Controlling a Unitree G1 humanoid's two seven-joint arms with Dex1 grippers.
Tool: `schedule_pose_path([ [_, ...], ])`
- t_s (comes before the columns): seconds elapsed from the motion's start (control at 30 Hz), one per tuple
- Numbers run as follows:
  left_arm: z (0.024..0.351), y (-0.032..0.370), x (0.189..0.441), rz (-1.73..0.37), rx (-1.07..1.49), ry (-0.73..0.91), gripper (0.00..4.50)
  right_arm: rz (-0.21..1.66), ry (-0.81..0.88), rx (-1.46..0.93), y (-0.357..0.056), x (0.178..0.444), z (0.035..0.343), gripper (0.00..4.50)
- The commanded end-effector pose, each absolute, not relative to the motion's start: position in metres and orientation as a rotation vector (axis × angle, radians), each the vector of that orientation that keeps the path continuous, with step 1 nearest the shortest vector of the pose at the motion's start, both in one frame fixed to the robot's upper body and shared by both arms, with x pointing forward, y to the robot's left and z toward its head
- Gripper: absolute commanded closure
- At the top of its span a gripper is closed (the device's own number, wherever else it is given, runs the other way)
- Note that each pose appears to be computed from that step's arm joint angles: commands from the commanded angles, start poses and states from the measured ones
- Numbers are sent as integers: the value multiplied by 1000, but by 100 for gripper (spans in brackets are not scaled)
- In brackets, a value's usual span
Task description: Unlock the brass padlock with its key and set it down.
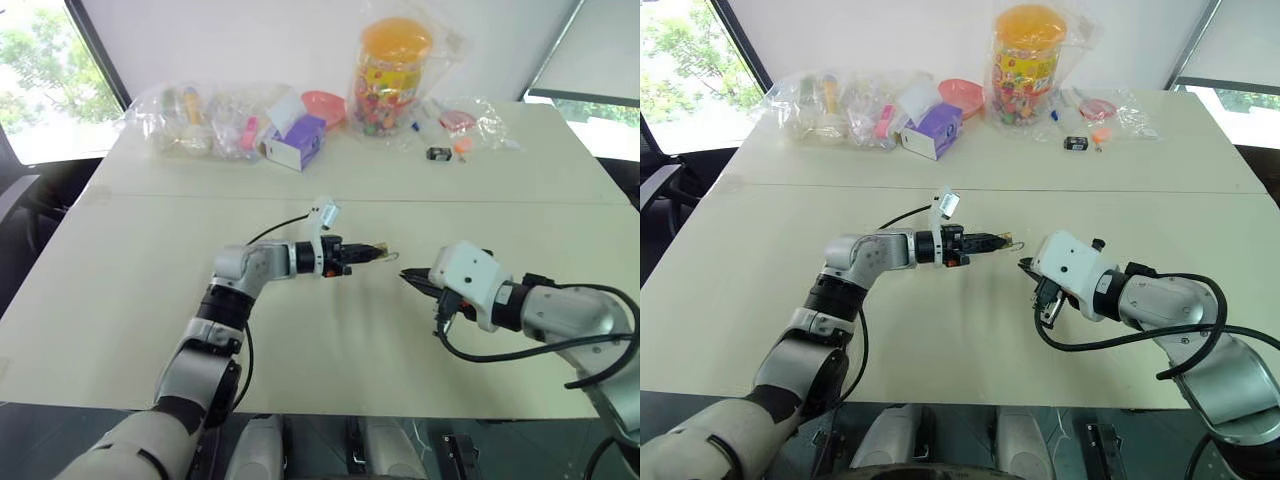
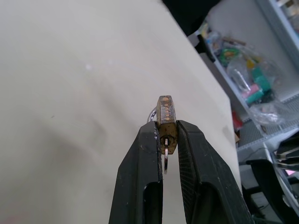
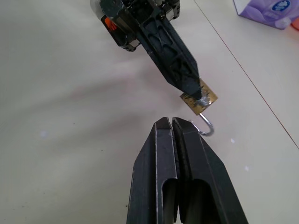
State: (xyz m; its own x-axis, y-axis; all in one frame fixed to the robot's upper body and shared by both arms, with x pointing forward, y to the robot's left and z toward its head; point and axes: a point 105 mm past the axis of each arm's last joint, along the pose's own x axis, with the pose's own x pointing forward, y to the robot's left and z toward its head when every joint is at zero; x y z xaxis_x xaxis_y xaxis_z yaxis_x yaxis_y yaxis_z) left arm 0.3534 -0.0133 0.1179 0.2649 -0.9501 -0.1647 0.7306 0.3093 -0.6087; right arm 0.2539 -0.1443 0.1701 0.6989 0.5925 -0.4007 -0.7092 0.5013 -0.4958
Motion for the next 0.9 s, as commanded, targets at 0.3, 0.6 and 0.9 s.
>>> schedule_pose_path([
  [0.3,106,-7,364,-1129,-377,602,450,771,132,-704,-136,250,180,445],
  [0.6,105,4,364,-1114,-348,594,264,773,134,-703,-135,250,178,450],
  [0.9,112,34,360,-1121,-277,551,3,768,147,-716,-137,250,175,450],
])
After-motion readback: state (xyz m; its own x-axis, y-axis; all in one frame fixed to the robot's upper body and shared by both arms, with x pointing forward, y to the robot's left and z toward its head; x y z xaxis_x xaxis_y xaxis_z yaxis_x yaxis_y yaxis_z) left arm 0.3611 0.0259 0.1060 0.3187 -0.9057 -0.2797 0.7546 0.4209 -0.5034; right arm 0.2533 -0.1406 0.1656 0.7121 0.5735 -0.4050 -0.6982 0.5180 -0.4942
